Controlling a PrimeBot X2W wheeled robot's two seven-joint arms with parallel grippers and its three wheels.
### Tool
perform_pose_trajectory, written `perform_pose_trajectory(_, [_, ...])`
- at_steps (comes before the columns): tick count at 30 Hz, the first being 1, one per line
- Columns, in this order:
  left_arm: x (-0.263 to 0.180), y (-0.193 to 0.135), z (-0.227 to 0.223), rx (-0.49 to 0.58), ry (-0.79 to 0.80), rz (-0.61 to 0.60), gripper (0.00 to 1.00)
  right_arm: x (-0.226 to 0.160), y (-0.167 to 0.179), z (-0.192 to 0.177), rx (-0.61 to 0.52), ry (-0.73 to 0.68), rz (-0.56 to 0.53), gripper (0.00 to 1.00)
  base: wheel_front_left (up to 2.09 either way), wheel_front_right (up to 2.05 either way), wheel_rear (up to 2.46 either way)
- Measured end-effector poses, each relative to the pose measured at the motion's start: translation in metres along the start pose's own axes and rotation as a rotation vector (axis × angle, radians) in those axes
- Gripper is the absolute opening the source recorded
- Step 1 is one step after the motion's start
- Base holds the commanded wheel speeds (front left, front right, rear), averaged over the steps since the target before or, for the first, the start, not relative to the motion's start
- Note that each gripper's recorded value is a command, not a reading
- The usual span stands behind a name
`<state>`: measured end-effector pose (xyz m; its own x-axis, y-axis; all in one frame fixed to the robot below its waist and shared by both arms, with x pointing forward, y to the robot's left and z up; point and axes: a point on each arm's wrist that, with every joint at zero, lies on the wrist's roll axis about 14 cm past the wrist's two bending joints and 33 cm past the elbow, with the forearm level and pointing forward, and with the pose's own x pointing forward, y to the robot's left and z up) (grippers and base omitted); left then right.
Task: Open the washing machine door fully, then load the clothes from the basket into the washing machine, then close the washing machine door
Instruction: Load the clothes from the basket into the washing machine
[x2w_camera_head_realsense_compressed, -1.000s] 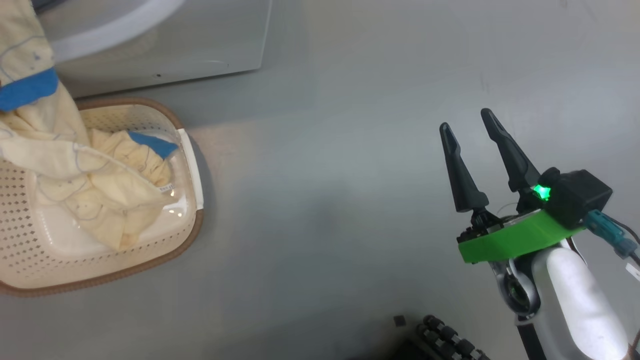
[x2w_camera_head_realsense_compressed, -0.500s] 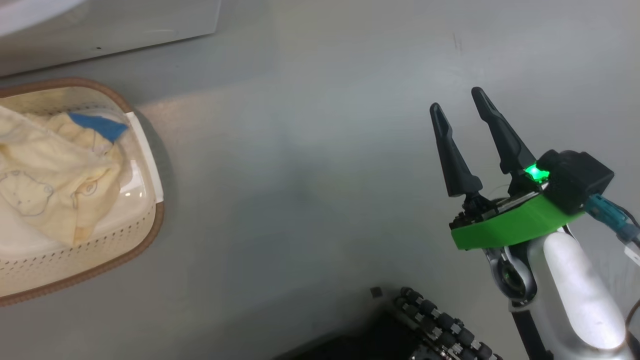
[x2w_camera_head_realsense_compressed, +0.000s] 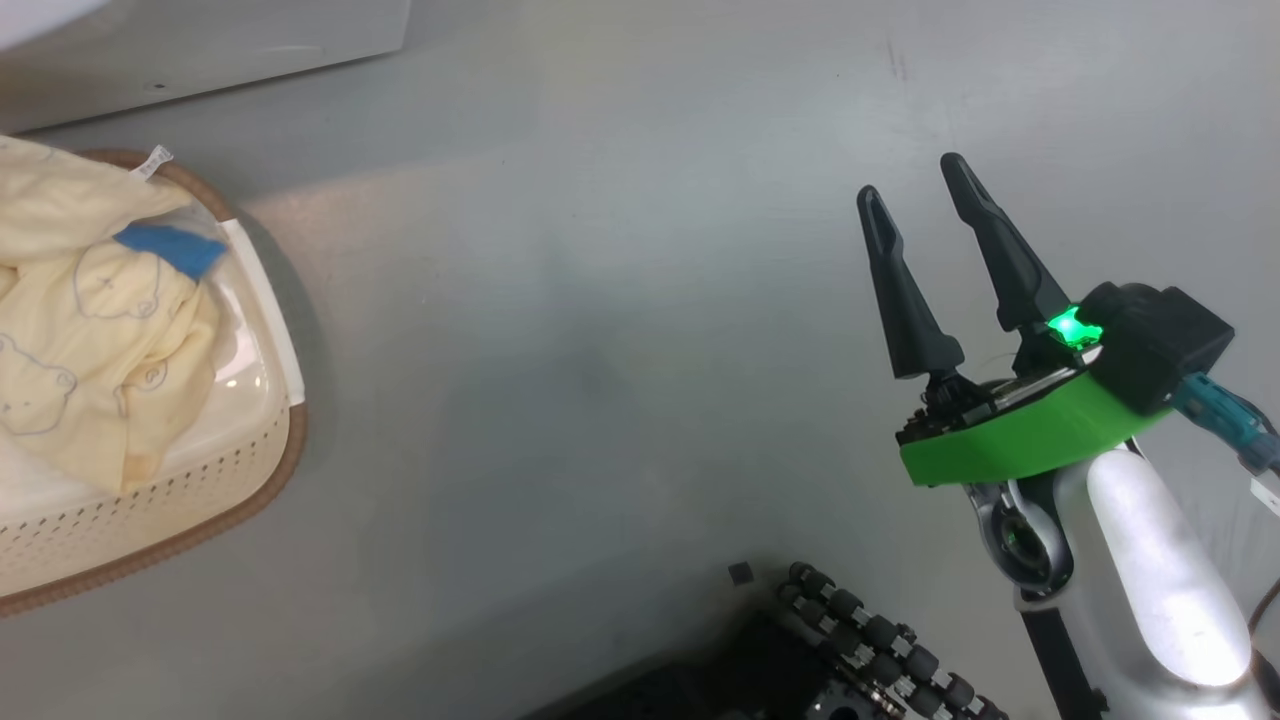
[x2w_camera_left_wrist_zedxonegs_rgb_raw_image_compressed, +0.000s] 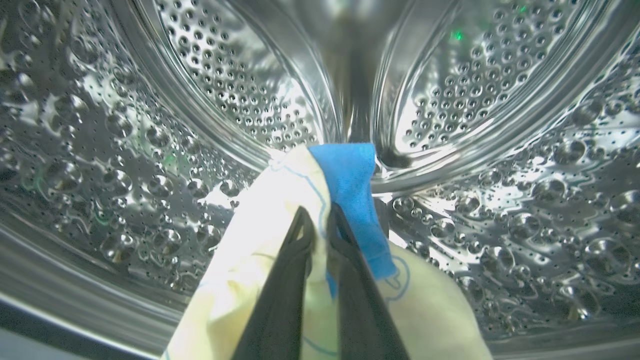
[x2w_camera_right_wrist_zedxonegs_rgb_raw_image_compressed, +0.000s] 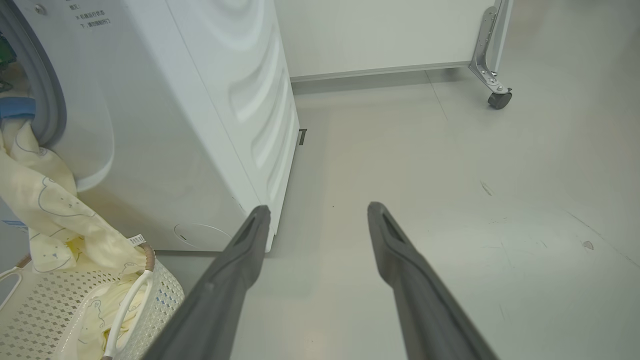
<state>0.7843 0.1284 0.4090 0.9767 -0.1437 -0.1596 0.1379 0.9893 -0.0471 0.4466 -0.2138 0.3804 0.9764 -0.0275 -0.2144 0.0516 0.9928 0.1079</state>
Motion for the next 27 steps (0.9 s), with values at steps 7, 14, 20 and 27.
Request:
perform_pose_trajectory(7, [0.0, 0.003, -0.007, -0.025, 0.067, 0.011, 1.0, 0.002, 0.002, -0.001, 0.003, 0.002, 0.005, 1.0, 0.0, 0.0, 0.0])
perform_pose_trajectory(14, [-0.008, 0.007, -0.003, -0.063, 0.075, 0.02, 1.0, 0.004, 0.003, 0.006, 0.006, -0.022, 0.01, 1.0, 0.0, 0.0, 0.0])
perform_pose_trajectory(20, [-0.031, 0.001, -0.019, -0.058, 0.067, 0.007, 1.0, 0.005, 0.005, 0.018, 0.004, -0.055, 0.016, 1.0, 0.0, 0.0, 0.0])
perform_pose_trajectory(27, [-0.071, -0.006, -0.017, -0.036, -0.026, 0.014, 1.0, 0.003, 0.006, 0.036, -0.013, -0.104, 0.017, 1.0, 0.0, 0.0, 0.0])
